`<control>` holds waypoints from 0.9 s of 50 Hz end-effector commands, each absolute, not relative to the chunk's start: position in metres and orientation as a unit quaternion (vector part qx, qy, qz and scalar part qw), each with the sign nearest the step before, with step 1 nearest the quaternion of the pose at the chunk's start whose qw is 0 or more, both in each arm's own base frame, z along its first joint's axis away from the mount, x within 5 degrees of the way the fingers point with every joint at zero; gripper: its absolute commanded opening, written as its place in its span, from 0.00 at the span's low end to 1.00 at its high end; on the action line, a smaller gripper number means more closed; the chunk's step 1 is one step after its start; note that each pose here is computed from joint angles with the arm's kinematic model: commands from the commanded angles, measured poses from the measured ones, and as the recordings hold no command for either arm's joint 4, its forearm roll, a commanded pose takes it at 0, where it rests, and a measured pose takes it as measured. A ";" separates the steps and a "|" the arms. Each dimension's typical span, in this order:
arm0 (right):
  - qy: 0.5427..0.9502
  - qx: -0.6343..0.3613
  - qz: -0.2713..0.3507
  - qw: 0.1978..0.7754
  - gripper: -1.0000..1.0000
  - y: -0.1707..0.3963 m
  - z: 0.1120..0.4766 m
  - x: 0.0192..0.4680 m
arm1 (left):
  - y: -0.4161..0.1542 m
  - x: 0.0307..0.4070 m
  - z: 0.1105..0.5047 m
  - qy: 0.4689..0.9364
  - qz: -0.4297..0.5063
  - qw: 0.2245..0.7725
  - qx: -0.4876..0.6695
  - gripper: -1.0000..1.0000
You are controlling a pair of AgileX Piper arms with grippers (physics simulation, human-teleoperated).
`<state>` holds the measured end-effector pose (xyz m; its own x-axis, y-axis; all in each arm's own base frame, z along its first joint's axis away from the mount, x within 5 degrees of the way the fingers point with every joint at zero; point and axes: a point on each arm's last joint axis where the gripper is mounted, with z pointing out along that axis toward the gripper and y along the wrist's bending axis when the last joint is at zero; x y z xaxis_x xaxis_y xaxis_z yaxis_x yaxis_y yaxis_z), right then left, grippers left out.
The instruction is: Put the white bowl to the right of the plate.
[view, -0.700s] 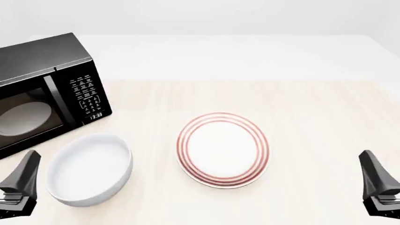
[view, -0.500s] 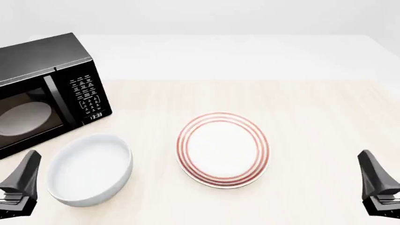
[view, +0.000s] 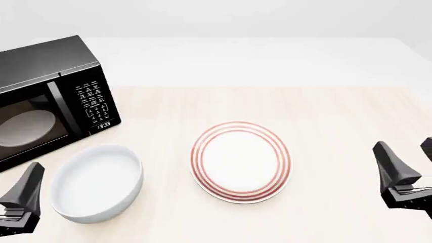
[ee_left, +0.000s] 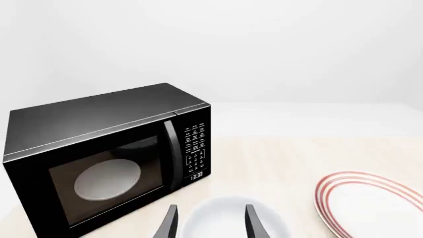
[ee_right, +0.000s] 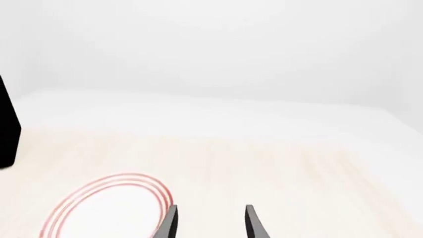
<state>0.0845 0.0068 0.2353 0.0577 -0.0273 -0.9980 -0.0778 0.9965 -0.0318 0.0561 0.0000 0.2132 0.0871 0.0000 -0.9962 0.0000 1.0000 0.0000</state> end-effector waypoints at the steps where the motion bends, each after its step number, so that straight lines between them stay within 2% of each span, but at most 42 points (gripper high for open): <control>1: 0.699 -0.071 0.060 0.709 1.00 0.022 0.256 0.119 | 0.000 0.056 0.213 0.676 0.000 0.737 0.000 1.00; 4: 0.698 -0.100 0.045 0.708 1.00 0.027 0.263 0.129 | 0.000 0.056 0.213 0.676 0.000 0.737 0.000 1.00; 16: 0.708 -0.123 0.081 0.691 1.00 0.052 0.272 0.175 | 0.000 0.056 0.213 0.676 0.000 0.737 0.000 1.00; 27: 0.710 -0.162 0.084 0.681 1.00 0.075 0.274 0.208 | 0.000 0.056 0.213 0.676 0.000 0.737 0.000 1.00; 29: 0.711 -0.170 0.101 0.675 1.00 0.086 0.275 0.213 | 0.000 0.056 0.213 0.676 0.000 0.737 0.000 1.00; 31: 0.710 -0.184 0.088 0.674 1.00 0.088 0.274 0.219 | 0.000 0.056 0.213 0.676 0.000 0.737 0.000 1.00; 45: 0.726 -0.210 0.140 0.640 1.00 0.137 0.287 0.253 | 0.000 0.056 0.213 0.676 0.000 0.737 0.000 1.00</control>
<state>0.2306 0.1034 0.2810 -0.0594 -0.1202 -0.9910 -0.4158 0.9055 -0.0849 0.0561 0.0000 0.2132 0.0871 0.0000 -0.9962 0.0000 1.0000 0.0000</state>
